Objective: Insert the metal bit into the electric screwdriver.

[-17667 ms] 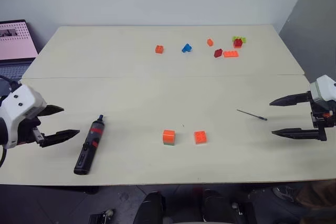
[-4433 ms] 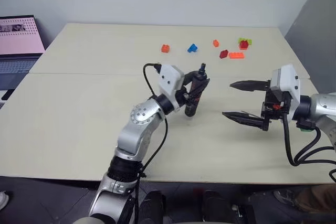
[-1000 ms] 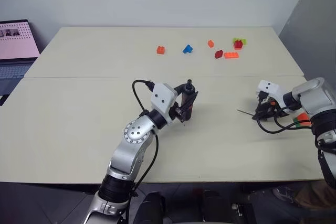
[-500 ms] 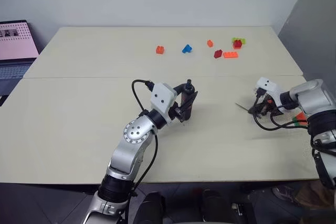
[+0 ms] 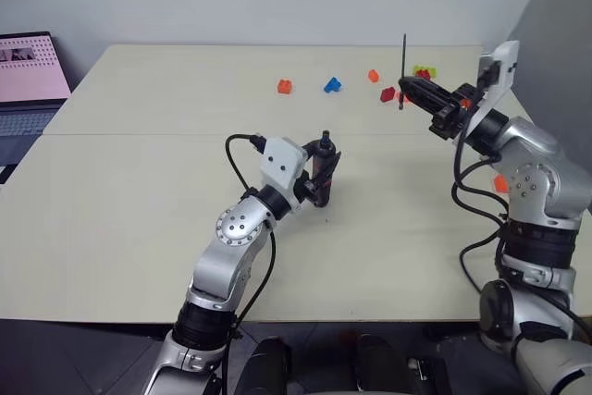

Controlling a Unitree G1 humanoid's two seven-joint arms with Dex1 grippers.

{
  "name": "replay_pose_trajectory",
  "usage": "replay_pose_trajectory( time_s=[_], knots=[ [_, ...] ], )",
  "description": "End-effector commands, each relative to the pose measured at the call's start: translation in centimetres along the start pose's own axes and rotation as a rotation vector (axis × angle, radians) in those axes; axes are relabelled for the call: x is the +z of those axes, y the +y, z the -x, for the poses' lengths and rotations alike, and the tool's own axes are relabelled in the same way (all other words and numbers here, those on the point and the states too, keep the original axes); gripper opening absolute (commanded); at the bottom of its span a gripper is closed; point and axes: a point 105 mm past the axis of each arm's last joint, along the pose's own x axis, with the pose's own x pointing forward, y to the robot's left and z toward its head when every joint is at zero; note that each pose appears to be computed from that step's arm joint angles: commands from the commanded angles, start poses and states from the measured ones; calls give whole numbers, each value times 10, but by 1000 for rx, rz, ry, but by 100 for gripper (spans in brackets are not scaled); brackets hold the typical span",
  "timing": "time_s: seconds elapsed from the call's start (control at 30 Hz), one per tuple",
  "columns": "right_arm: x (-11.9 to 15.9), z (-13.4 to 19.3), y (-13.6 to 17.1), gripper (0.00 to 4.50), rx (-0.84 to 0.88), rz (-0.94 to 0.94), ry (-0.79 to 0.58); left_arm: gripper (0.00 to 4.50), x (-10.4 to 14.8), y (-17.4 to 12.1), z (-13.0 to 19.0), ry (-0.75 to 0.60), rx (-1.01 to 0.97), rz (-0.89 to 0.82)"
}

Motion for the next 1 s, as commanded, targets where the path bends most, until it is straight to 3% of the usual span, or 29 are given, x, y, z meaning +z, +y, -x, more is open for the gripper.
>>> replay_pose_trajectory(
  time_s=[0.03,0.4,0.67,0.8,1.0],
  knots=[
    [18,2,28,0,106,-33,-63,164,14,10,2,-30,33,-41],
    [22,-4,49,0,198,-69,-65,164,19,5,0,-39,-18,-52],
    [23,-6,55,0,223,-23,-56,164,41,-1,-3,-100,-149,-19],
    [20,-7,61,0,224,78,-50,164,54,-9,-2,-116,-277,89],
    [18,-9,67,0,249,72,-68,164,37,-28,7,-27,-441,105]
  ],
)
